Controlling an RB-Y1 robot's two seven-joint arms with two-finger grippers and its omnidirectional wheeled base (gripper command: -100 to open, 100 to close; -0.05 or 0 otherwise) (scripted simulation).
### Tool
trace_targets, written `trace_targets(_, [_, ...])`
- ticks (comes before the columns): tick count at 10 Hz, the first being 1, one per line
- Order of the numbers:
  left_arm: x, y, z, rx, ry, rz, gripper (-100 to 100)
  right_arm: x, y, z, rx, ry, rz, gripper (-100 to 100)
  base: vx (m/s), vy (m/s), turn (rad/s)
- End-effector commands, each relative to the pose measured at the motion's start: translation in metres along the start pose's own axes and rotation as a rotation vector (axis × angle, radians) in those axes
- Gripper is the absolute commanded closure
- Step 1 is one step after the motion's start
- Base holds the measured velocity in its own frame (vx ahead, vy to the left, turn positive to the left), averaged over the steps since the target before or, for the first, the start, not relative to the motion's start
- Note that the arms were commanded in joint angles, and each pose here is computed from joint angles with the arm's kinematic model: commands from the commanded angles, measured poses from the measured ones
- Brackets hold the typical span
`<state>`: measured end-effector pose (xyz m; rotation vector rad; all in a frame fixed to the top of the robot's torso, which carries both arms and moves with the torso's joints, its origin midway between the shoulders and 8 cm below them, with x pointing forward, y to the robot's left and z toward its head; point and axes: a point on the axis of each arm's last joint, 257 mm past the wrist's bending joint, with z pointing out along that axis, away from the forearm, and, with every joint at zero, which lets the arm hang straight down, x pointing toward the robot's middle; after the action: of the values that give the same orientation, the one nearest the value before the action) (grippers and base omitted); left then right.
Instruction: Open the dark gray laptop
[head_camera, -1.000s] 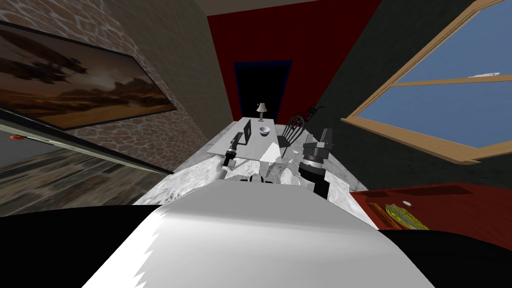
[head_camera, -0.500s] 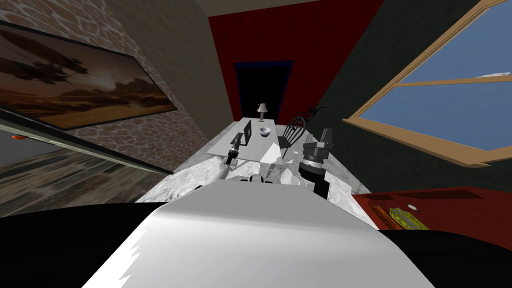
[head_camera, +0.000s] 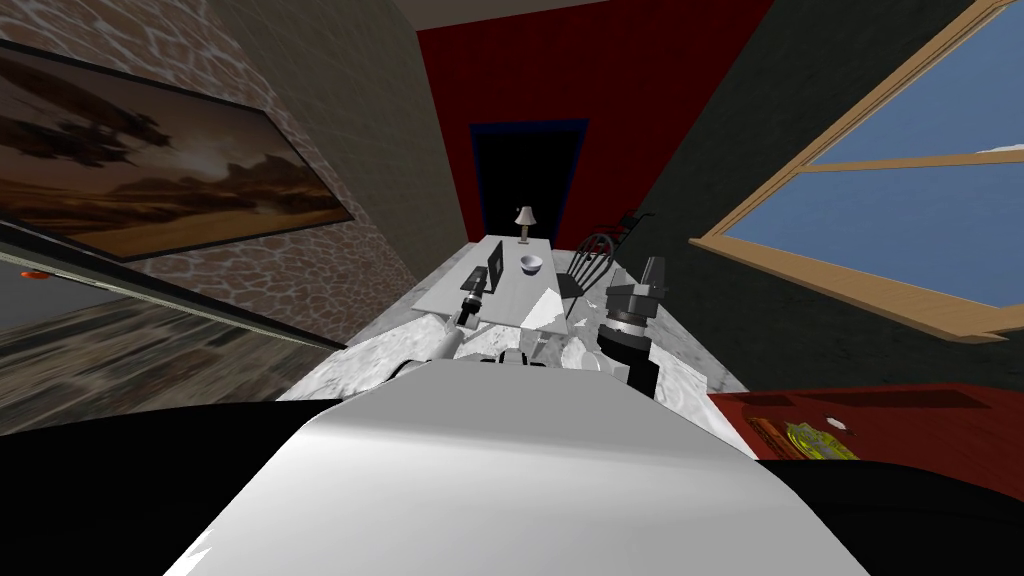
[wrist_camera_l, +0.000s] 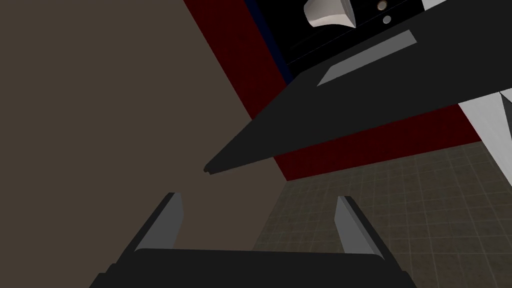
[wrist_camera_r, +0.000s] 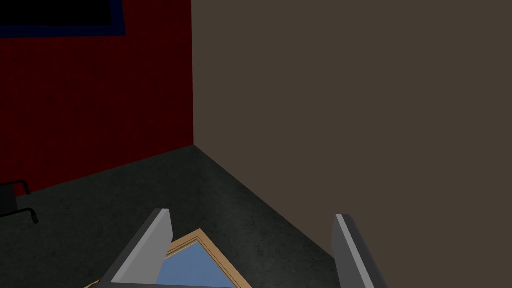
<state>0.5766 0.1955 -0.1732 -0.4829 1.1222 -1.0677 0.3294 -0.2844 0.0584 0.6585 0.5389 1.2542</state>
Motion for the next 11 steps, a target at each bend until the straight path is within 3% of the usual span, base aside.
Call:
trace_targets(1, [0.012, 0.003, 0.007, -0.006, 0.017, 0.009, -100, 0.0, 0.0, 0.0, 0.0, 0.0, 0.0, 0, 0.034, 0.001, 0.011])
trace_targets(3, [0.024, 0.003, 0.013, -0.01, 0.029, 0.009, -100, 0.0, 0.0, 0.0, 0.0, 0.0, 0.0, 0, 0.038, 0.002, 0.013])
trace_targets(4, [0.02, 0.003, 0.013, -0.009, 0.026, 0.009, -100, 0.0, 0.0, 0.0, 0.0, 0.0, 0.0, 0, 0.016, 0.0, 0.001])
trace_targets(6, [0.015, -0.003, 0.031, -0.009, 0.026, 0.01, -100, 0.0, 0.0, 0.0, 0.0, 0.0, 0.0, 0, 0.034, -0.015, -0.002])
trace_targets(7, [0.016, -0.003, 0.027, -0.006, 0.025, 0.01, -100, 0.0, 0.0, 0.0, 0.0, 0.0, 0.0, 0, 0.019, -0.012, -0.001])
trace_targets(8, [0.018, 0.002, 0.019, -0.009, 0.026, 0.009, 100, 0.0, 0.0, 0.0, 0.0, 0.0, 0.0, 0, -0.009, 0.007, -0.009])
trace_targets(9, [0.02, 0.003, 0.013, -0.009, 0.027, 0.009, 100, 0.0, 0.0, 0.0, 0.0, 0.0, 0.0, 0, -0.028, 0.013, 0.003])
trace_targets(10, [0.017, -0.003, 0.02, 0.0, 0.024, 0.013, 100, 0.0, 0.0, 0.0, 0.0, 0.0, 0.0, 0, -0.016, 0.005, 0.004])
trace_targets(11, [0.017, -0.002, 0.019, -0.011, -0.004, -0.059, 100, 0.0, 0.0, 0.0, 0.0, 0.0, 0.0, 0, 0.008, 0.045, 0.01])
